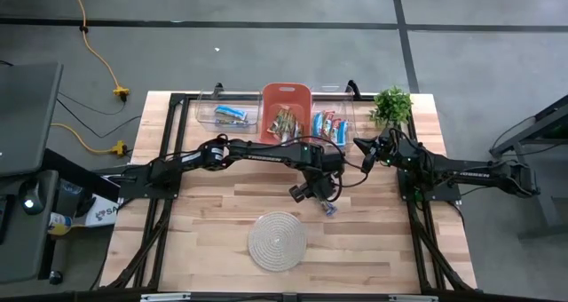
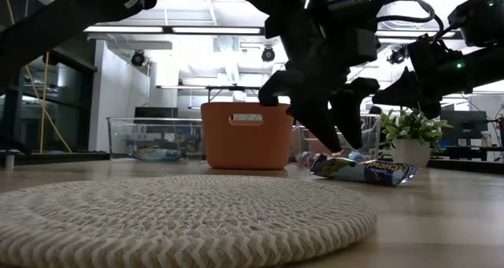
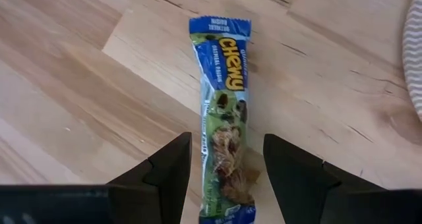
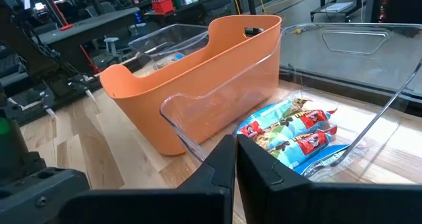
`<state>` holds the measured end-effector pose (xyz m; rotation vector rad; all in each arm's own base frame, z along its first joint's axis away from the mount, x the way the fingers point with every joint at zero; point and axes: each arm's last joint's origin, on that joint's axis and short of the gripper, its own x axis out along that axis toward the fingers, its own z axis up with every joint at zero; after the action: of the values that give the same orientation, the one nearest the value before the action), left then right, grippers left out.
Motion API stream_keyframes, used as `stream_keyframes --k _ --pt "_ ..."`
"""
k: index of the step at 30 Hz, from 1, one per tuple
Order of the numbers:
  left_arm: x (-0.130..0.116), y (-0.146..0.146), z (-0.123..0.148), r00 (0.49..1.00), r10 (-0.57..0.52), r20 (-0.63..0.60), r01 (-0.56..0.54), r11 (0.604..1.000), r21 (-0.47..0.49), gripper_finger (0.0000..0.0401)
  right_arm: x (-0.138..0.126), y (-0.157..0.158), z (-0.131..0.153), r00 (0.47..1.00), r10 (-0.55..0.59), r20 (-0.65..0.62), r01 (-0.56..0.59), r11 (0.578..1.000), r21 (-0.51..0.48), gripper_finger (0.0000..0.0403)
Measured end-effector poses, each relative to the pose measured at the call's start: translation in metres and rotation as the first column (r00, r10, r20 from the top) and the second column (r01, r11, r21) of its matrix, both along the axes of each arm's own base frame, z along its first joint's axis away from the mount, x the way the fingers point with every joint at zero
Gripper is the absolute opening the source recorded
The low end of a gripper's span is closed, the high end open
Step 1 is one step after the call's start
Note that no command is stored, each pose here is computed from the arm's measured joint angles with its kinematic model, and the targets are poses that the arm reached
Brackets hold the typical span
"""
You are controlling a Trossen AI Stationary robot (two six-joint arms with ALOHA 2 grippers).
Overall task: Pick and place Granola Bars by type
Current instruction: Put the blue granola bar into the left transparent bin
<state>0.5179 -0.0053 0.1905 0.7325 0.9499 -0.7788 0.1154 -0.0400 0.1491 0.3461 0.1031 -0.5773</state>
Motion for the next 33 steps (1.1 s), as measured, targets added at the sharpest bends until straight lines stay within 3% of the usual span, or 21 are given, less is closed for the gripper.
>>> stream_keyframes --k 6,17,33 --pt "0.001 0.001 0.0 1.0 0.027 0.003 -0.027 1.0 -0.008 0.019 0.0 0.0 0.0 1.0 0.0 0.0 0.0 1.0 0.0 0.0" --pt "0.005 -0.005 -0.008 0.999 0.048 0.011 -0.048 0.998 0.03 0.0283 0.0 0.0 0.0 1.0 0.0 0.0 0.0 1.0 0.0 0.0" --pt "0.012 -0.013 -0.034 0.999 0.048 -0.007 -0.048 0.996 0.077 0.0287 0.0 0.0 0.0 1.0 0.0 0.0 0.0 1.0 0.0 0.0"
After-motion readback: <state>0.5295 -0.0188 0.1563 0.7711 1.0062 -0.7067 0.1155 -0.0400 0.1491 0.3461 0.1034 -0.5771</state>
